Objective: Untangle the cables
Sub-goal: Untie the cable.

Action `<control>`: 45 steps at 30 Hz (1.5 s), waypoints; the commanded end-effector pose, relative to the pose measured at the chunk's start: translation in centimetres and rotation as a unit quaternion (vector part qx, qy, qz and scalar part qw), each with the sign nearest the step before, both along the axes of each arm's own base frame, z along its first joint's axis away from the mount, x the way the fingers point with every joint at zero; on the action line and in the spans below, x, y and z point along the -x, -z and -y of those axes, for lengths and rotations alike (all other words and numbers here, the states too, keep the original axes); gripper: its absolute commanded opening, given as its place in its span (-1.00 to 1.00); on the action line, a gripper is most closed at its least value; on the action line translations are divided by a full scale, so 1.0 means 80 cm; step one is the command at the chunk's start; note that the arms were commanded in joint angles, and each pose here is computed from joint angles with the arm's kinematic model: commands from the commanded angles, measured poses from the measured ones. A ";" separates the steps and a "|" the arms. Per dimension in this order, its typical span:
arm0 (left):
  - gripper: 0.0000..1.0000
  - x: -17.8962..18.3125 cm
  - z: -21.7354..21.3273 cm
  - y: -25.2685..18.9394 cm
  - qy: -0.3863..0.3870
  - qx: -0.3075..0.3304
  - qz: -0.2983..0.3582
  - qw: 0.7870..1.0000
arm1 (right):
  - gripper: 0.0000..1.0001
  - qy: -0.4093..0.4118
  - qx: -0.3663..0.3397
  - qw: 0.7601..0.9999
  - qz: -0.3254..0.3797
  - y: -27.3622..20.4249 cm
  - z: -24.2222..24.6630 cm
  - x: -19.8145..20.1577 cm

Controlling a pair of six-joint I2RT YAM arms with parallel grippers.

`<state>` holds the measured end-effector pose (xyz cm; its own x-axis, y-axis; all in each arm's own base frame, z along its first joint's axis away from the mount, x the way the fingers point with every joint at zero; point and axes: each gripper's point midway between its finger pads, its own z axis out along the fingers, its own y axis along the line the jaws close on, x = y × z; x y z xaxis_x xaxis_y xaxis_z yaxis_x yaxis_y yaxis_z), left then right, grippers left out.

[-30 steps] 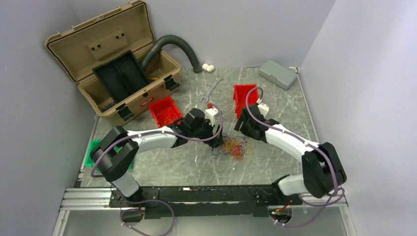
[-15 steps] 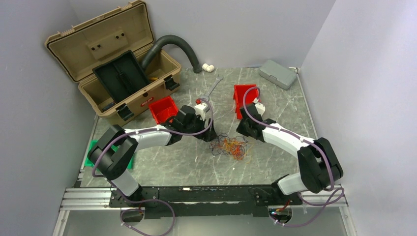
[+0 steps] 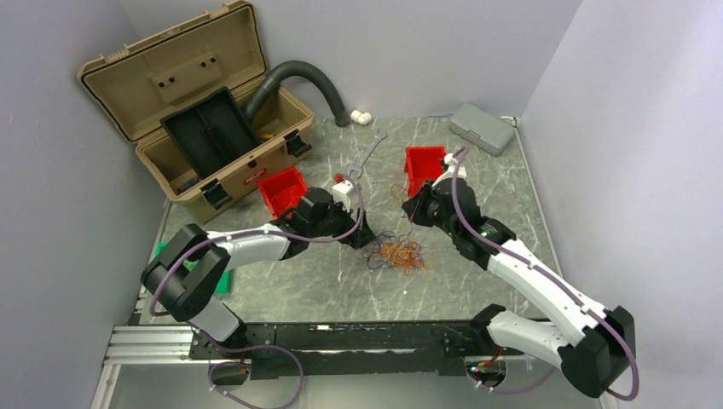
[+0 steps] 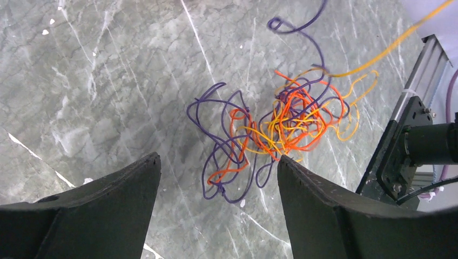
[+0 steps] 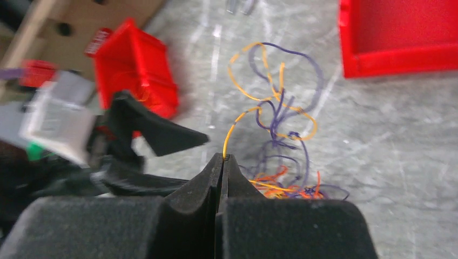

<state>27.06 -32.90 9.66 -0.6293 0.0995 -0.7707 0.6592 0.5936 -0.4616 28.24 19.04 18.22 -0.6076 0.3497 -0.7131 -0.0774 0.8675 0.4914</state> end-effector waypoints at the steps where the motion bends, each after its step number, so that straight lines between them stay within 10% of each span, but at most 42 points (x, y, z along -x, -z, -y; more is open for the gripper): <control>1: 0.65 0.003 0.006 -0.053 0.018 0.064 0.059 0.996 | -1.00 -0.072 -0.066 0.992 0.074 -0.099 -0.027 0.015; 19: 0.65 0.020 0.010 -0.085 0.056 0.112 0.115 0.985 | -1.00 -0.155 -0.179 0.962 0.138 -0.232 -0.048 0.065; 45: 0.67 0.007 0.051 0.039 0.095 -0.048 -0.078 0.991 | -1.00 -0.087 -0.157 0.932 0.316 -0.432 0.018 0.081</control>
<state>26.56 -36.57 5.97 -0.7176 0.2653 -0.6439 0.6658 0.5325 -0.5226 22.06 19.50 48.15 -0.3061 0.5020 -0.8089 -0.5471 0.6026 0.5810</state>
